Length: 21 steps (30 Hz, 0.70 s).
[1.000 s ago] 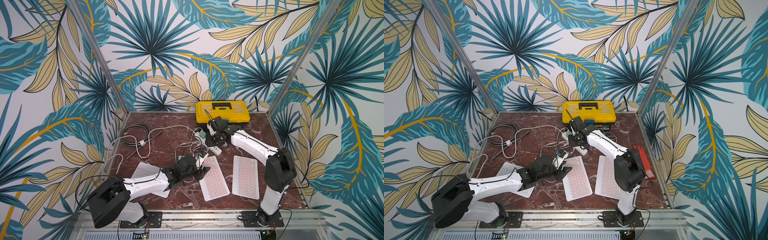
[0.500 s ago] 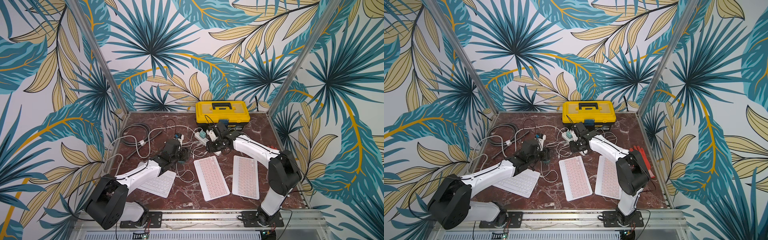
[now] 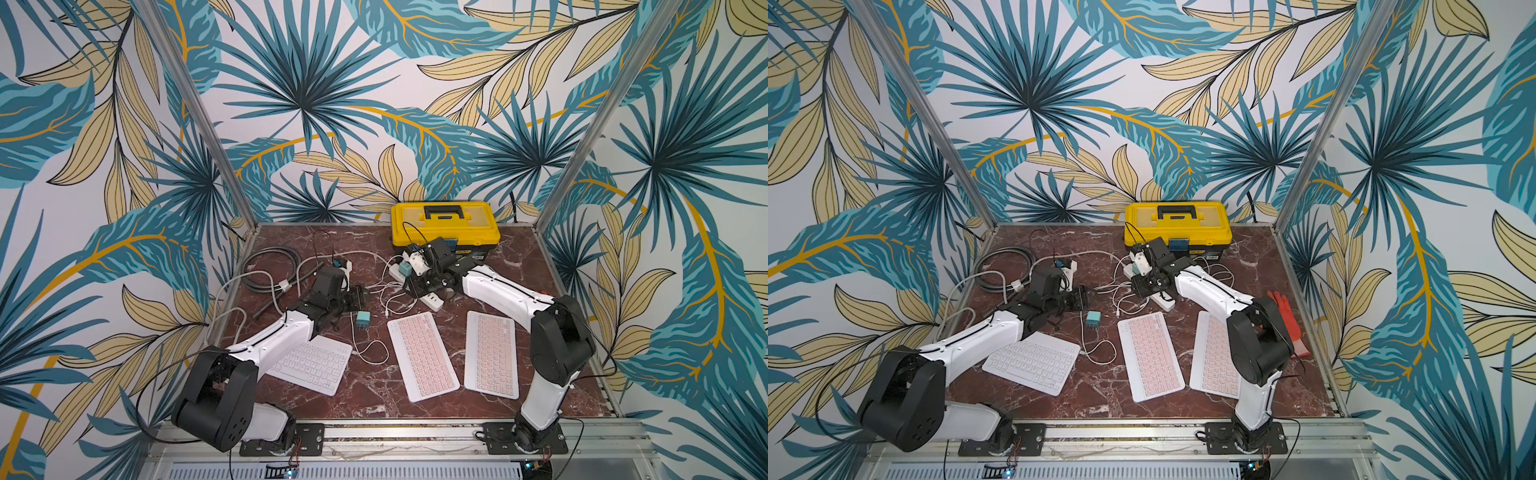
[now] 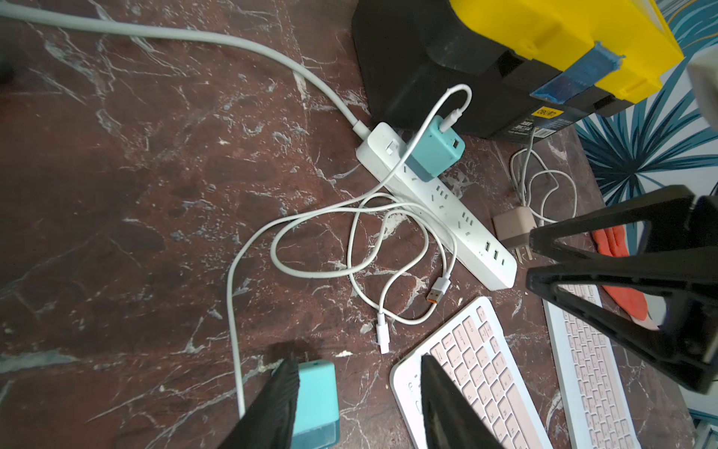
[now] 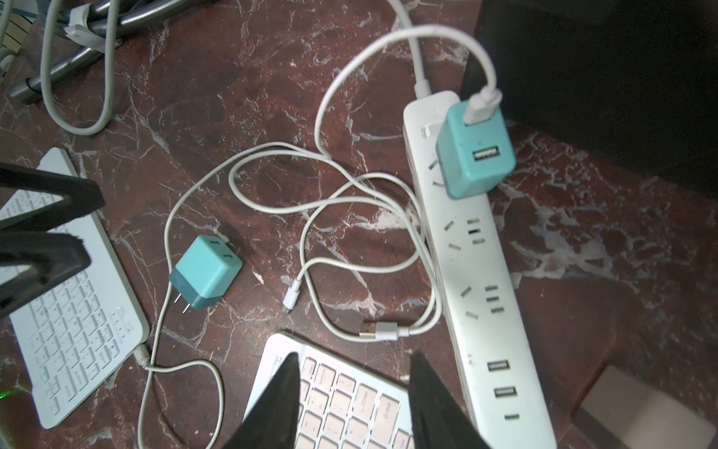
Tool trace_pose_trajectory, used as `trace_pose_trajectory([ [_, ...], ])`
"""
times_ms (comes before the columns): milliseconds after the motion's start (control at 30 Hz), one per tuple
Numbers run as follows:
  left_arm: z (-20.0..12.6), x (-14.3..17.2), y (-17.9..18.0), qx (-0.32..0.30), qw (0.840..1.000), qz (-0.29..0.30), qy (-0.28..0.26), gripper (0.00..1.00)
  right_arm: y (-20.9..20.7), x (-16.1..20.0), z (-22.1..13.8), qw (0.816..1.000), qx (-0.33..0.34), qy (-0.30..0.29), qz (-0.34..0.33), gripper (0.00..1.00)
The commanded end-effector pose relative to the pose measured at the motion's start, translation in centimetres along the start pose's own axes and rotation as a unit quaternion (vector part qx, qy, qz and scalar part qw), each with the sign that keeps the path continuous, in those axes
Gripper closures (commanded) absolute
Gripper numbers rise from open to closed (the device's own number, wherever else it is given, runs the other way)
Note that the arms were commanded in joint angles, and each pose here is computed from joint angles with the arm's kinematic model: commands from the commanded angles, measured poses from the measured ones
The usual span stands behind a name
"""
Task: Unplug the wireless keyboard
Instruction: Remove the plug from the socket.
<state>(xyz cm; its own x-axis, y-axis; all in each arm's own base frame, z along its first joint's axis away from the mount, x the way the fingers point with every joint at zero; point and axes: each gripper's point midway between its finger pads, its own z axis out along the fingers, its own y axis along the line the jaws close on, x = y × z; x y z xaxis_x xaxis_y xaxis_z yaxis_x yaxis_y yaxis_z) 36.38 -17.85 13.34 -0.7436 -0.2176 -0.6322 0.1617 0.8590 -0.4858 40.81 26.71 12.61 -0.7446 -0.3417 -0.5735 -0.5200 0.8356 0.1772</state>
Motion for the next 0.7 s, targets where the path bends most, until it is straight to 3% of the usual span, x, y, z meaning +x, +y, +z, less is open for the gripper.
trace_pose_trajectory([
  [0,0.5,-1.0,-0.5,0.013,1.000,-0.005,0.005,0.48,-1.7,-0.8,1.7,1.000,0.008,0.002,-0.026,0.52],
  [400,3.1,-2.5,-1.4,0.036,0.999,-0.016,0.025,0.48,-4.3,-2.8,4.4,0.998,-0.003,-0.018,-0.056,0.39],
  [667,3.4,-2.7,-0.9,0.035,0.999,-0.025,0.028,0.48,-5.5,-3.7,7.0,0.998,0.001,-0.020,-0.061,0.41],
])
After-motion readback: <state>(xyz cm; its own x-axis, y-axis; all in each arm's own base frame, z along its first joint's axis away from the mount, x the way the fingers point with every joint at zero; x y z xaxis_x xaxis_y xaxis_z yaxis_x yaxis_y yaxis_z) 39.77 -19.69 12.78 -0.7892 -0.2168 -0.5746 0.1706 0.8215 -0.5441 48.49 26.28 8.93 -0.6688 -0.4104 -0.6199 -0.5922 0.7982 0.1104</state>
